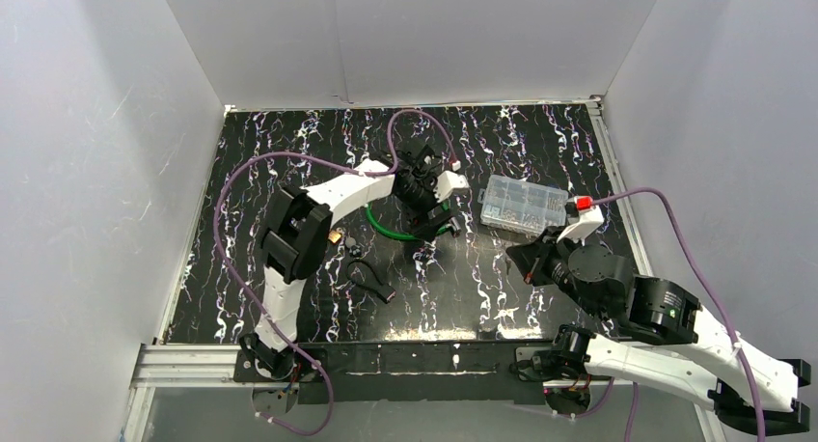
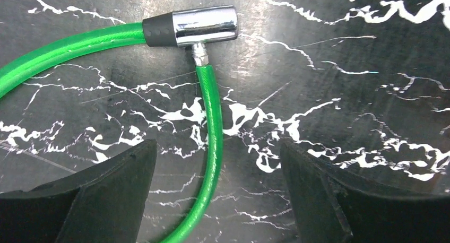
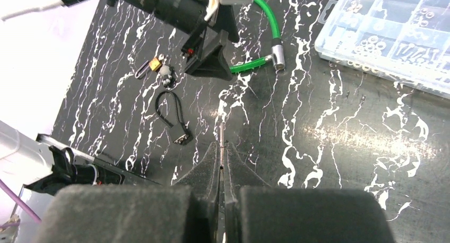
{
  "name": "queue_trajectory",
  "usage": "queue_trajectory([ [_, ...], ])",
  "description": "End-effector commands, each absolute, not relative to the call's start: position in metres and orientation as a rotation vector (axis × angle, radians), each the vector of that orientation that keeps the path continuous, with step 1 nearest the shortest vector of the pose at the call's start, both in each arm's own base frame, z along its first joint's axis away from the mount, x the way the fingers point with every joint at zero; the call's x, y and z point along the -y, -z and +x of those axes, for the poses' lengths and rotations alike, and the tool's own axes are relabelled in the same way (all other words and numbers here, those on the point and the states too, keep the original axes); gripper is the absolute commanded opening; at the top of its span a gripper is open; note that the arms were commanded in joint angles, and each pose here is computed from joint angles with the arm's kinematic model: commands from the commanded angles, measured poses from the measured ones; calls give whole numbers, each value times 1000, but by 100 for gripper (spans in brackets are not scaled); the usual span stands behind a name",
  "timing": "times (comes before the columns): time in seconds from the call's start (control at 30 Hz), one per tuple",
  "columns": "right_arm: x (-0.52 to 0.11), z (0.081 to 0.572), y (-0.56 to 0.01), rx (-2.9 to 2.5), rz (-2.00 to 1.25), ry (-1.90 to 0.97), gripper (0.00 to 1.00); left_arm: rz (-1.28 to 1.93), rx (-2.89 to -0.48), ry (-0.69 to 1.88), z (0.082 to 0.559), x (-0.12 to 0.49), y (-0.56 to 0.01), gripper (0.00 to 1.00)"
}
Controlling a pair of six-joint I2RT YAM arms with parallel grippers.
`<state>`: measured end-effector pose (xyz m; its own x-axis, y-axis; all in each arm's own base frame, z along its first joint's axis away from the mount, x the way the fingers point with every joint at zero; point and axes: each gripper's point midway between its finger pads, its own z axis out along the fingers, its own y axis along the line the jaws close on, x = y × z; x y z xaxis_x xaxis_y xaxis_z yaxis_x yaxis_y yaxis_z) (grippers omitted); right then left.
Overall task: Unlock with the key
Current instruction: Move the lock to the center of the board.
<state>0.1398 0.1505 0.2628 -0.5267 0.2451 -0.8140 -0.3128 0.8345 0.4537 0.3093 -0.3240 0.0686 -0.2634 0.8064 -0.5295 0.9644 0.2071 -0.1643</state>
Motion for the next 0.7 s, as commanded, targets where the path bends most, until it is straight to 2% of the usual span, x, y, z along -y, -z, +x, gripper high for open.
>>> queue_trajectory([
  [0.0, -139, 152, -274, -1936, 33, -662, 1, 1689, -2123, 658, 314, 329, -57, 82],
  [0.1, -137, 156, -279, -1919, 33, -637, 1, 1727, -2124, 676, 304, 330, -45, 76],
  [0.23, -137, 160, -287, -1885, 31, -634, 1, 1754, -2109, 674, 297, 334, -32, 56],
  [0.33, -138, 162, -289, -1876, 21, -624, 1, 1735, -2143, 687, 293, 337, -28, 35],
  [0.53, -136, 165, -291, -1874, 11, -600, 1, 1694, -2239, 732, 259, 336, -22, 29],
  [0.6, -135, 165, -291, -1875, 11, -596, 1, 1660, -2279, 740, 244, 334, -24, 23],
  [0.67, -136, 166, -289, -1880, 9, -592, 1, 1584, -2329, 754, 233, 334, -32, 24],
])
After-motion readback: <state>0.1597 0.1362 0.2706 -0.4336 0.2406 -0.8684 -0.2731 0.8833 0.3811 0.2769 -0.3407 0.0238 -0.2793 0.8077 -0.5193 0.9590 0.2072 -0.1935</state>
